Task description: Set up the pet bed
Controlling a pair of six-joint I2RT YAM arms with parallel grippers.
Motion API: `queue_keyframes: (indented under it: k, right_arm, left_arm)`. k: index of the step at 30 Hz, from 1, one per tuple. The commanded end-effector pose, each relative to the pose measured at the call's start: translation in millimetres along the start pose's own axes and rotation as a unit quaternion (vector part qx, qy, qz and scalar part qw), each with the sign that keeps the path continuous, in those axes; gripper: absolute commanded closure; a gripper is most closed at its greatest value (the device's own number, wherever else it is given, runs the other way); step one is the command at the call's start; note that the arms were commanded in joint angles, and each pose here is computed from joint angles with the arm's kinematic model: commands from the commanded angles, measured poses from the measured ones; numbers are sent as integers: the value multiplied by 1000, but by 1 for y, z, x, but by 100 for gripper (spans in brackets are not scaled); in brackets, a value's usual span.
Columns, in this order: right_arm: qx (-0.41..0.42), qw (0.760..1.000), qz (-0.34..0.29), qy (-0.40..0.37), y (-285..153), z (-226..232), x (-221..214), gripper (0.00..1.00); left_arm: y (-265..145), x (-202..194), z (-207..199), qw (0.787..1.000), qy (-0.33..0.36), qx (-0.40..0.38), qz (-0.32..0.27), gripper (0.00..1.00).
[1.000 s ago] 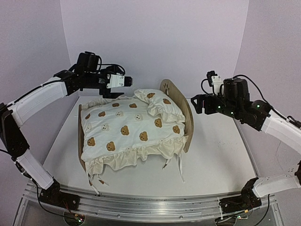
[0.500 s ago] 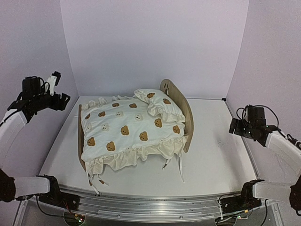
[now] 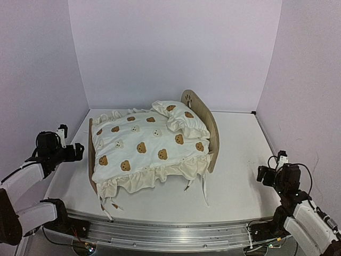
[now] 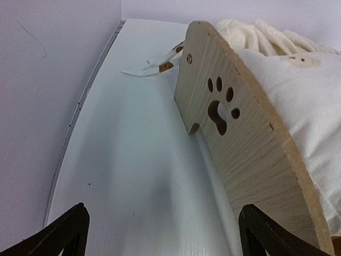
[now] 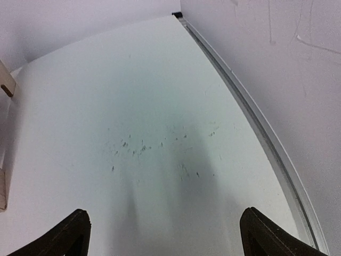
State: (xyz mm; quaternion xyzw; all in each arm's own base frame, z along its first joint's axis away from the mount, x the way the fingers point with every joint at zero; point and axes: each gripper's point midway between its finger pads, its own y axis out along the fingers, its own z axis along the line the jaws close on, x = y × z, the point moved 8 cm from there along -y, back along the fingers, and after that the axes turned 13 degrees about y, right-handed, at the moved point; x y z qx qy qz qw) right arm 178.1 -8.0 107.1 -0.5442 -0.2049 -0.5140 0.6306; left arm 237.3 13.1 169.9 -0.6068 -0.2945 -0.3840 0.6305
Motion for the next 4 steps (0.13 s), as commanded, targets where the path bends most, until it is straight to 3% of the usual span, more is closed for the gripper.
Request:
queue_keyframes:
  k: [1,4]
  right_arm:
    - [11,998,-60,19,2,-7,-8,2]
    - [9,997,-67,23,2,-9,-10,2]
  left_arm:
    - [1,5,2,997,-19,15,-78,0]
    - [3,-1,3,996,-30,24,-76,0]
